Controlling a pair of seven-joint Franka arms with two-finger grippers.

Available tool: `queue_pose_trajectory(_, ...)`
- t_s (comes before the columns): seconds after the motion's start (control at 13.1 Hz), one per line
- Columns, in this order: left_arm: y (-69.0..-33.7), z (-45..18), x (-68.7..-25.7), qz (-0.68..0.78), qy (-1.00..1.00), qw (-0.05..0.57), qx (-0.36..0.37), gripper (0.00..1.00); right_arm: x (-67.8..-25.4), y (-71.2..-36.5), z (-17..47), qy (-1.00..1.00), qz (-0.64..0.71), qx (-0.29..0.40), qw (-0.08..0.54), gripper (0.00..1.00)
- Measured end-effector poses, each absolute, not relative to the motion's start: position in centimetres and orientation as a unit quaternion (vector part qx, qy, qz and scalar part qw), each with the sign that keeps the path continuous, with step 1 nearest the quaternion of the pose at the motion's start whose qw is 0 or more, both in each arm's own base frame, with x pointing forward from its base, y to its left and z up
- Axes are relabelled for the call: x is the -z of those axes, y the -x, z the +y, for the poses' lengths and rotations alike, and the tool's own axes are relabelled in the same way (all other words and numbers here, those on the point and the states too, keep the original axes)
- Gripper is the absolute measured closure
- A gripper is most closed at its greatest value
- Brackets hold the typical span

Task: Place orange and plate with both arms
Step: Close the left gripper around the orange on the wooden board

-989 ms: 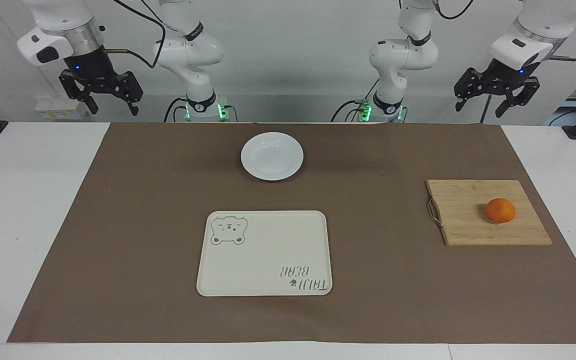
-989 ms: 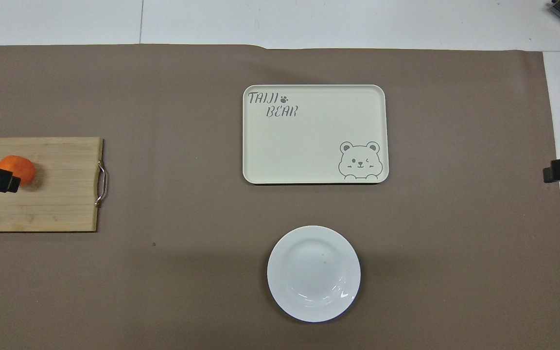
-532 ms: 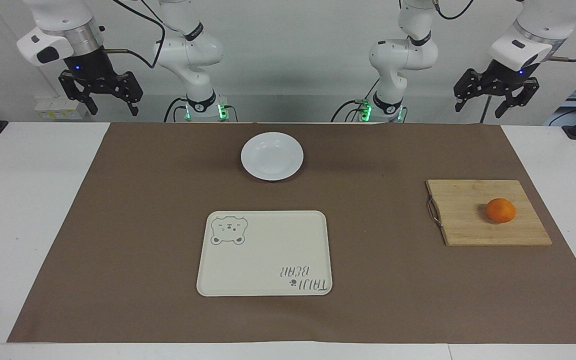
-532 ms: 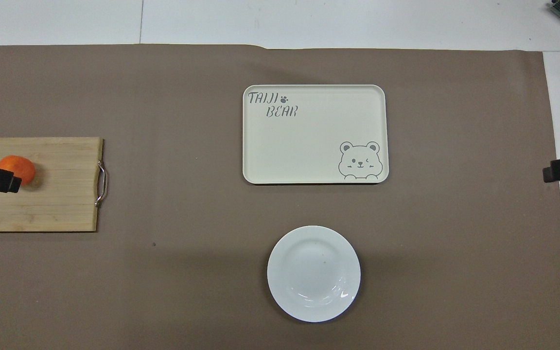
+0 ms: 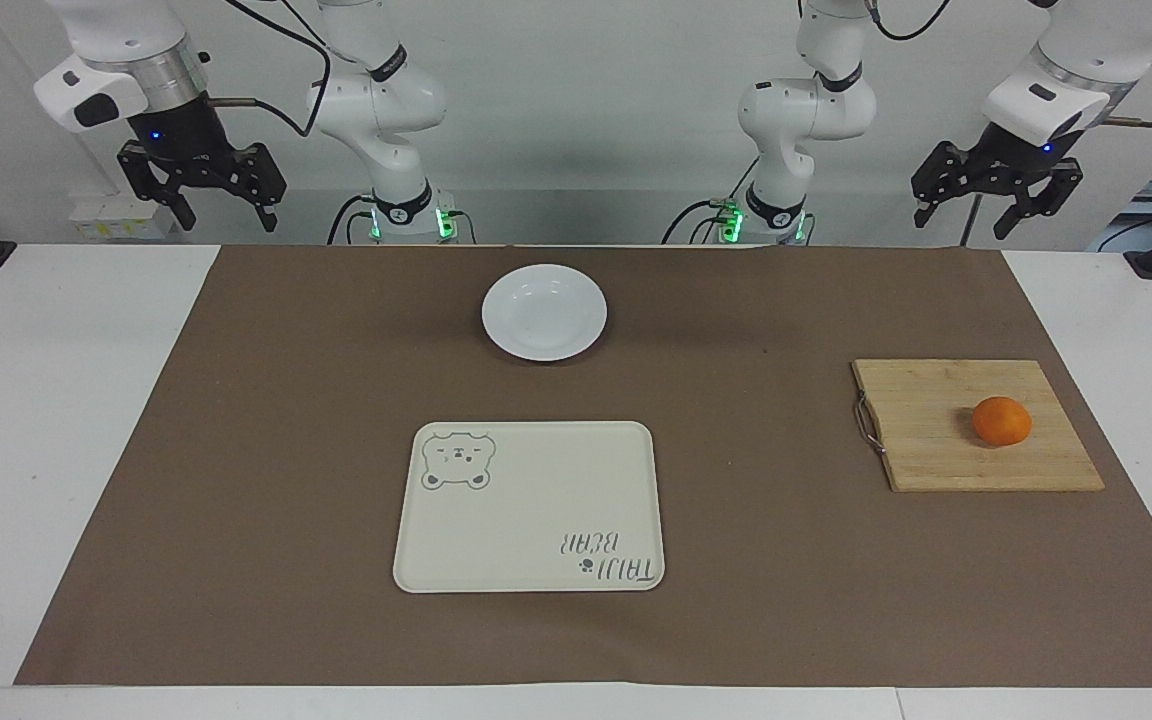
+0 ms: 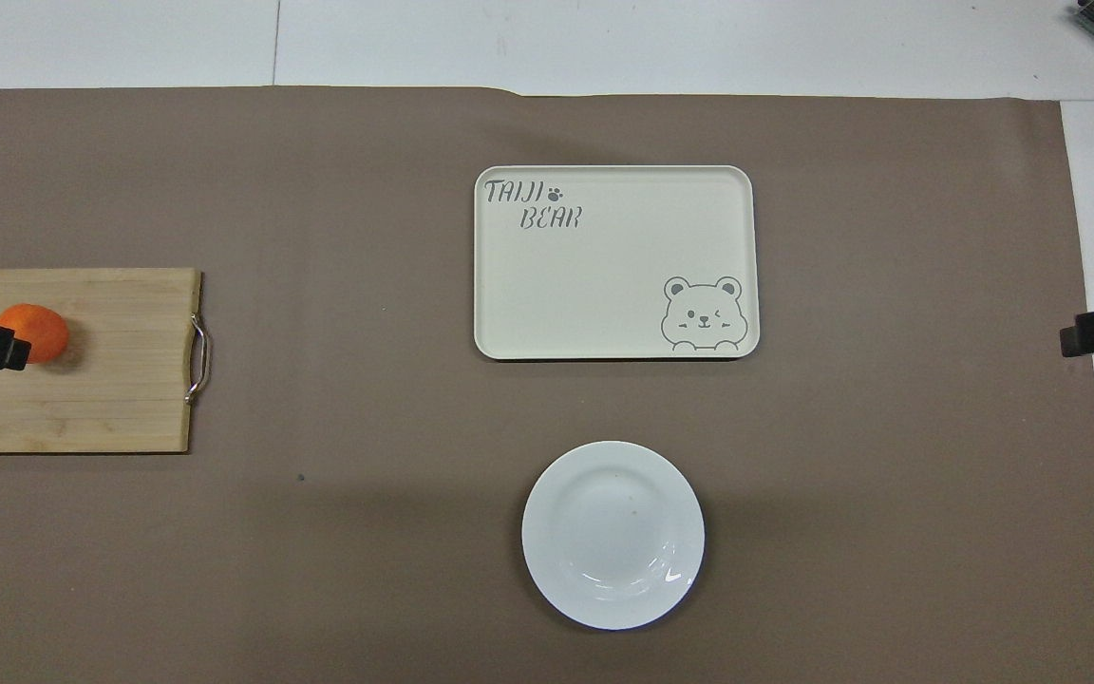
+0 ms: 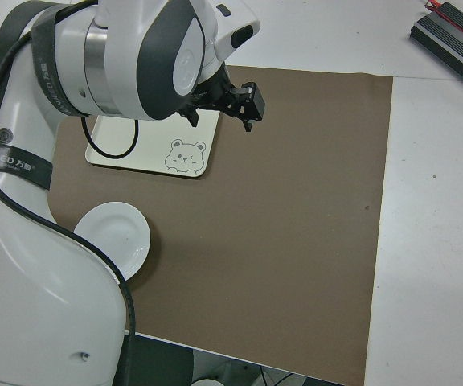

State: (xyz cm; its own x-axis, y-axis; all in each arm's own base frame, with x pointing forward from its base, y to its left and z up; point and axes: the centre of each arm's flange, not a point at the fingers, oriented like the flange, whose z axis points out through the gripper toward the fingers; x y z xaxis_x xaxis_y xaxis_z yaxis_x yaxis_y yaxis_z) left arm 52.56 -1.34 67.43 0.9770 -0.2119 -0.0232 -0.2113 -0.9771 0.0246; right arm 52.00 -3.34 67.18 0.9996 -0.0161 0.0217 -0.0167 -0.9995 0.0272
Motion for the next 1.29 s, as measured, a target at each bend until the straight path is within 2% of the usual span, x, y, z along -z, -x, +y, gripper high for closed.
queue_pose_trajectory(0.23, -53.9, 2.3, -64.8, -0.082, -0.997, 0.009, -0.008, 0.0, -67.2, -52.0, -3.3, -1.0, -0.008, -0.011, 0.014, 0.0)
queue_pose_trajectory(0.76, -56.4, 12.6, -54.4, -0.072, -0.996, -0.004, -0.045, 0.0, -67.2, -52.0, -3.3, -1.0, -0.008, -0.01, 0.014, 0.0)
queue_pose_trajectory(1.29, -61.1, 15.0, -42.0, -0.065, -0.997, -0.009, -0.043, 0.0, -67.2, -52.0, -3.3, -1.0, -0.008, -0.01, 0.014, 0.0)
